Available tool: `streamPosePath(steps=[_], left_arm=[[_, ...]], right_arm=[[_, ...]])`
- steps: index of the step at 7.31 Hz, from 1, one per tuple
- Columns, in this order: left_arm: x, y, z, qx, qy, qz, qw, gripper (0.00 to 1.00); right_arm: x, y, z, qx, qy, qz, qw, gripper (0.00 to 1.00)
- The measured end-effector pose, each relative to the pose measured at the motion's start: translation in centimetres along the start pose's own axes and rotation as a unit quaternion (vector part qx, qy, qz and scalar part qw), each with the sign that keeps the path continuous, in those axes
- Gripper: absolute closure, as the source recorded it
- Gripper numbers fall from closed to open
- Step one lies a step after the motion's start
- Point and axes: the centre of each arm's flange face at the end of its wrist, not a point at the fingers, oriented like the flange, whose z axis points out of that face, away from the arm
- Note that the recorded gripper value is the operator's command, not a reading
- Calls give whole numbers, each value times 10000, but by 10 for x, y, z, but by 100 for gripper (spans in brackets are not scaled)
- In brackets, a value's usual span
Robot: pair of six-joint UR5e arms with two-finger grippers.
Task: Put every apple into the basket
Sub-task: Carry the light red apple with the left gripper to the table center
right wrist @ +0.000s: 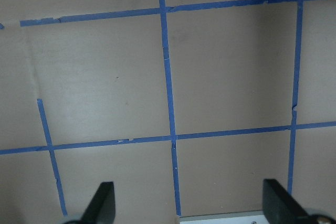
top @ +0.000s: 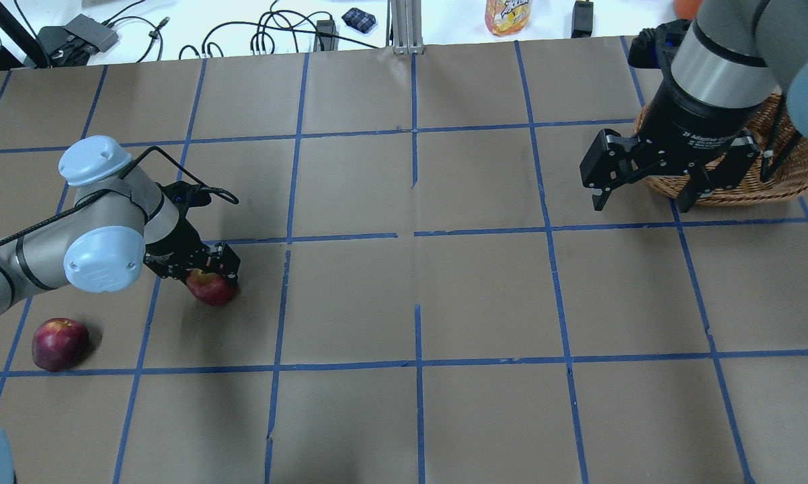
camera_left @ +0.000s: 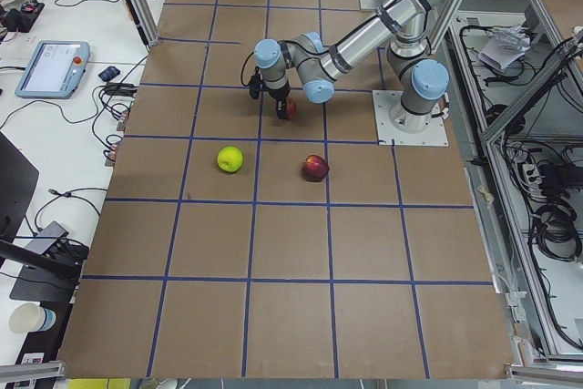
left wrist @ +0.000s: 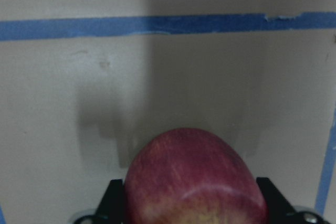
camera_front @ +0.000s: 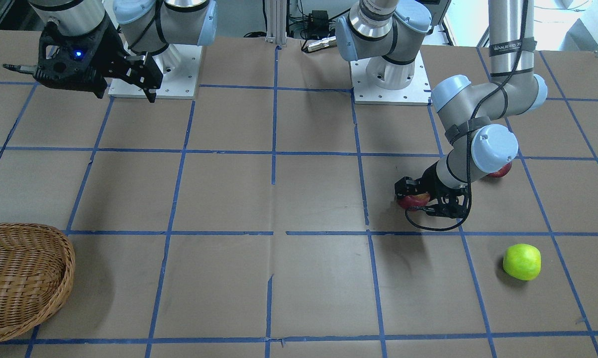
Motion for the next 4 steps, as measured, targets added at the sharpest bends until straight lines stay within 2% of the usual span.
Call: streamPosePath(steps=[1, 2, 4], left_arm=[[10, -2, -11, 123, -70, 42, 9999, 82], [38, -9, -29, 276, 15, 94, 9996, 82], [144, -28, -67, 494, 298, 24, 9983, 82]], right_arm=[[0, 0, 0, -1, -3, 2, 10000, 0], [0, 0, 0, 3, -4, 1, 10000, 0], [1, -1, -2, 18, -10, 17, 10000, 0]])
